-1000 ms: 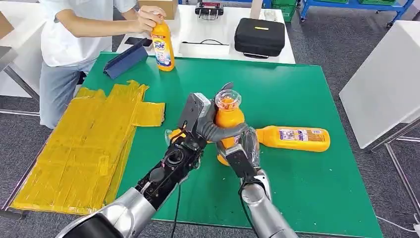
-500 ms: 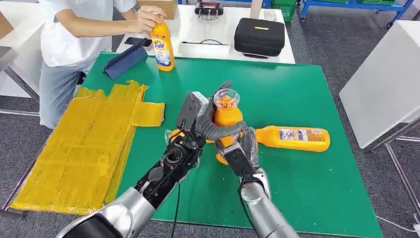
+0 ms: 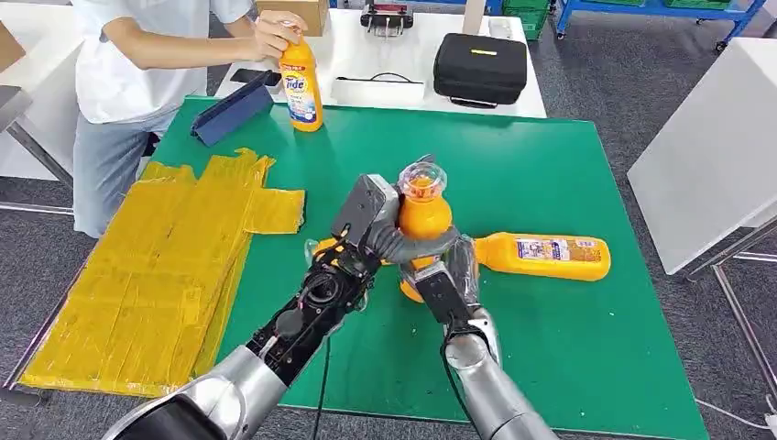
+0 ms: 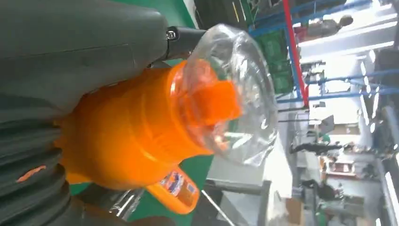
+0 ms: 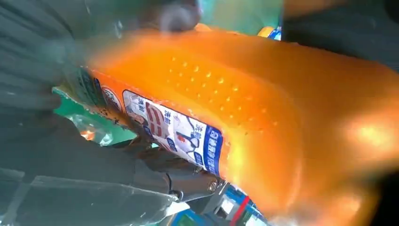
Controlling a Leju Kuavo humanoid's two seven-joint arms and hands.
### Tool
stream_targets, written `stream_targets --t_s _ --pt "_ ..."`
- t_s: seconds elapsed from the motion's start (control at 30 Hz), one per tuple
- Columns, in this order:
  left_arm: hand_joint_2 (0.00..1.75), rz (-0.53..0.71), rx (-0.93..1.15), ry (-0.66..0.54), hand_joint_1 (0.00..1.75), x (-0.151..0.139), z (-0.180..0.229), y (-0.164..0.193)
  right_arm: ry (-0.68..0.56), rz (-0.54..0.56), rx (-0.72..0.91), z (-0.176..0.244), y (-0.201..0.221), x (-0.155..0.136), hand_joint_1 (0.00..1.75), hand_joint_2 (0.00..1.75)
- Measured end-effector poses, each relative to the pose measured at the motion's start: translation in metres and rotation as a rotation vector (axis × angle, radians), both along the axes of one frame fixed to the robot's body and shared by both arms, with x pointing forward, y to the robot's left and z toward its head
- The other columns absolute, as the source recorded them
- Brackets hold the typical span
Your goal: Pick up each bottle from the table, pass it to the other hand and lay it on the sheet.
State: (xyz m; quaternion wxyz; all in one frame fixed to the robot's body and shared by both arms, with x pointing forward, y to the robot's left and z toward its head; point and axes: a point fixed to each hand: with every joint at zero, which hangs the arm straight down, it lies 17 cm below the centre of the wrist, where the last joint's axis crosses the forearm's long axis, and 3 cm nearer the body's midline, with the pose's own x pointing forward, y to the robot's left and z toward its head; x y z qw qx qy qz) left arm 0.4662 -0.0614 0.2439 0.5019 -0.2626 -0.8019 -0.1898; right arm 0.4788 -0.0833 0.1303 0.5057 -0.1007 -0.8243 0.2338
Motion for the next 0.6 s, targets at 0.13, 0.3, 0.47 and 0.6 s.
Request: stream_targets --t_s 0.13,0.3,0.47,0.6 --pt "1.75 -0.018 0.056 -0.016 0.00 -0.004 -0.006 -0.006 0.002 -0.002 0.003 0.000 -0.001 0.001 1.75 1.75" --pt "1.75 -0.060 0.159 -0.047 0.00 -0.010 -0.016 -0.018 0.009 -0.016 0.006 -0.003 -0.005 0.000 1.75 1.75" --pt "1.75 -0.085 0.217 -0.057 1.75 -0.014 -0.023 -0.024 0.025 -0.031 0.004 -0.009 -0.007 -0.002 1.75 1.75" --pt "1.75 -0.083 0.240 -0.065 1.75 -0.014 -0.026 -0.025 0.032 -0.040 -0.005 -0.012 -0.009 -0.006 1.75 1.75"
